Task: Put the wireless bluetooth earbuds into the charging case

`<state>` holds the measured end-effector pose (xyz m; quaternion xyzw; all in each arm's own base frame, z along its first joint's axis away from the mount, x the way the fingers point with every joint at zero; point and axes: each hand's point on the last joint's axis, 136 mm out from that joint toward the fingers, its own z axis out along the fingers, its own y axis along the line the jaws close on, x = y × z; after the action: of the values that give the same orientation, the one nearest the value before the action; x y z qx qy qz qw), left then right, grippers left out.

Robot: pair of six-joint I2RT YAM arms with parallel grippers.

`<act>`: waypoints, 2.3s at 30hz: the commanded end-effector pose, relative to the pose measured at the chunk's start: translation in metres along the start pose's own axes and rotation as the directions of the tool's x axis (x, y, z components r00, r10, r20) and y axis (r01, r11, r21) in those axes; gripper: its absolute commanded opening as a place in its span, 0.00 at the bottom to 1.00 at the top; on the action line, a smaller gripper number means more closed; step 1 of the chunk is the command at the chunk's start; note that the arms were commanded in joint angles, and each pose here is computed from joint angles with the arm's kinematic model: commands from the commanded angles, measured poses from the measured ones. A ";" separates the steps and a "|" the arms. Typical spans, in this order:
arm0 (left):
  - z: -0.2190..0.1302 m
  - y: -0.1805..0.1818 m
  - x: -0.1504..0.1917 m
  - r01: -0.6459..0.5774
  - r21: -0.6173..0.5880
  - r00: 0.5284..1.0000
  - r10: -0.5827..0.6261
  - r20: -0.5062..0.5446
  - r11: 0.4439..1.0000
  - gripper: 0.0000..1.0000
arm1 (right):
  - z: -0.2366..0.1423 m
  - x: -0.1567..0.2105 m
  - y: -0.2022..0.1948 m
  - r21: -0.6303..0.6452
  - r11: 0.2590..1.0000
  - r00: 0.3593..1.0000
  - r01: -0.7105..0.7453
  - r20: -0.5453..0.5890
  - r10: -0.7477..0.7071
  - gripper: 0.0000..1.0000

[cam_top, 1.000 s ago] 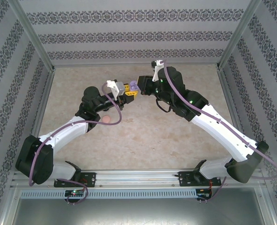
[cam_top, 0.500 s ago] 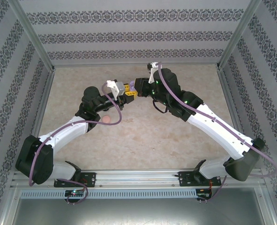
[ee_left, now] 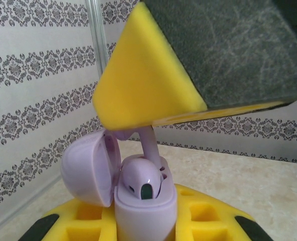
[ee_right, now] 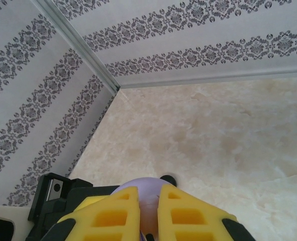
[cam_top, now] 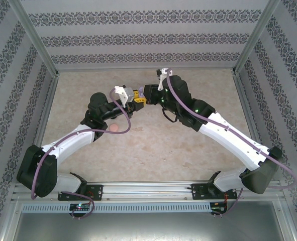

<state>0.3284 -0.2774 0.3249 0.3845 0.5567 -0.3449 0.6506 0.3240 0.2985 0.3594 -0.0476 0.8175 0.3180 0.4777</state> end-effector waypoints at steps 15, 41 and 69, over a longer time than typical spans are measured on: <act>-0.008 -0.006 -0.050 -0.081 -0.020 0.987 0.083 0.134 0.996 0.00 | 0.001 0.022 -0.010 0.072 0.996 0.998 0.053 -0.020 -0.052 0.28; -0.004 -0.027 0.005 0.019 0.088 0.999 -0.015 -0.044 0.996 0.00 | 0.037 -0.011 -0.017 -0.109 0.986 0.946 -0.129 -0.312 0.090 0.04; 0.016 0.004 0.079 0.393 -0.096 0.902 -0.404 -0.156 0.915 0.00 | -0.051 0.043 -0.135 0.220 0.949 0.962 -0.226 -0.103 0.253 0.23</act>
<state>0.3384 -0.2937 0.2605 0.3316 0.6560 -0.3933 0.5523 0.3124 0.1928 0.2926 0.0436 0.8734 0.3189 0.3654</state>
